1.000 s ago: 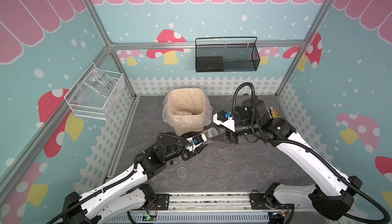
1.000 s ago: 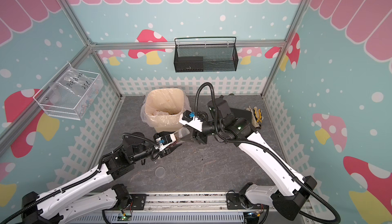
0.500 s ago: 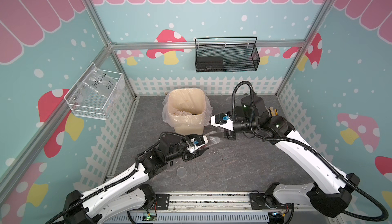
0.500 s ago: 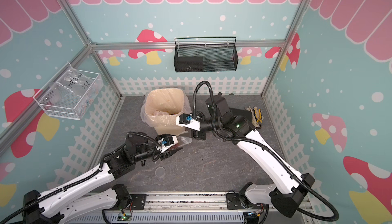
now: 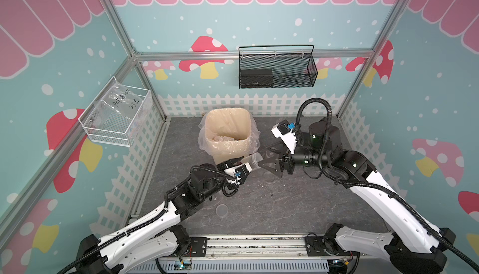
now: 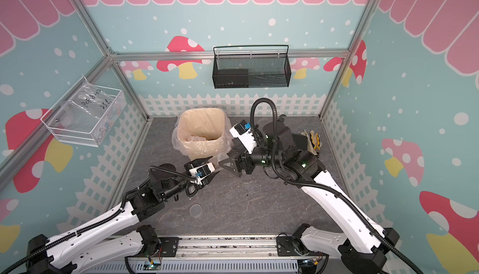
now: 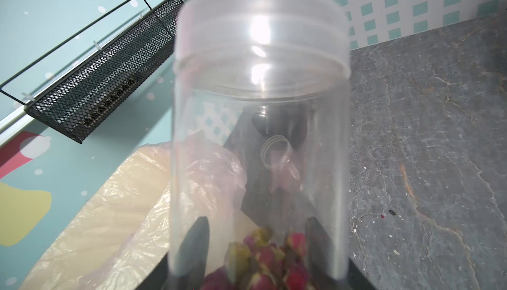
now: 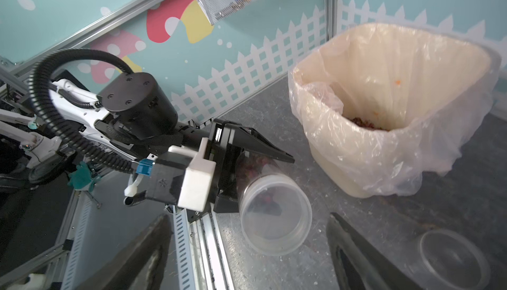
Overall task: Empty the moldy dried flower tea in the jars
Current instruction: Unscrew the lid from the jar.
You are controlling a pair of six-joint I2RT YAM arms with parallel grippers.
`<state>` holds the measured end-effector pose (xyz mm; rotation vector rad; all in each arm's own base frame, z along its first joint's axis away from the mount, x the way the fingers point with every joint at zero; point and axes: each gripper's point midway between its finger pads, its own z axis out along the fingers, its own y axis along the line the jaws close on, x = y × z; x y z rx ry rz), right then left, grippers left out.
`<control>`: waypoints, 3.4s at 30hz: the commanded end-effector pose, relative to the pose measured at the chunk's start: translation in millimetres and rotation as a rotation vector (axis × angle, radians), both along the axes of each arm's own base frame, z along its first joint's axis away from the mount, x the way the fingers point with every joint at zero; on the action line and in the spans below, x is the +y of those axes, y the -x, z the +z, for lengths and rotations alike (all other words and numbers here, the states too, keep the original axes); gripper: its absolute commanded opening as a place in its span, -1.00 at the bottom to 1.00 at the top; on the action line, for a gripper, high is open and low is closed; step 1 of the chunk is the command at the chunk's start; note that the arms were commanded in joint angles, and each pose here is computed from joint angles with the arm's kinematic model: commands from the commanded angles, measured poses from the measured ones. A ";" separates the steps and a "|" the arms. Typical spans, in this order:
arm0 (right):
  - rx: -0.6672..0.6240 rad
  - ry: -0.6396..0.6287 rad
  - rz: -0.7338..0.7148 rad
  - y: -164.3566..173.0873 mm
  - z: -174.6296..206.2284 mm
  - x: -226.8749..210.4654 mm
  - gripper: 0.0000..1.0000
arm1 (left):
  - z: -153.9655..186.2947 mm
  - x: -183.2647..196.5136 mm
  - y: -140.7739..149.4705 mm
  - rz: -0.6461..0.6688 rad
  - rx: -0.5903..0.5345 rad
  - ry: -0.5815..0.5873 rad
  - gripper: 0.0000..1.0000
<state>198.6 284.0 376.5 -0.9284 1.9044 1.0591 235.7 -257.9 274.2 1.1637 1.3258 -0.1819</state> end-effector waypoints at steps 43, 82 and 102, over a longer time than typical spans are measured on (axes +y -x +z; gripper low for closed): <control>-0.827 0.378 0.485 -26.9 -57.4 19.5 -0.55 | -17.6 -12.3 24.7 -0.138 0.079 -0.044 -1.00; 0.215 -0.021 -0.146 -9.0 -40.2 -5.1 0.72 | -7.7 -1.3 6.5 -0.029 -0.036 -0.039 -1.00; 0.281 -0.003 0.030 2.4 -60.9 19.2 0.01 | -10.3 -0.3 6.6 -0.029 -0.038 -0.058 -1.00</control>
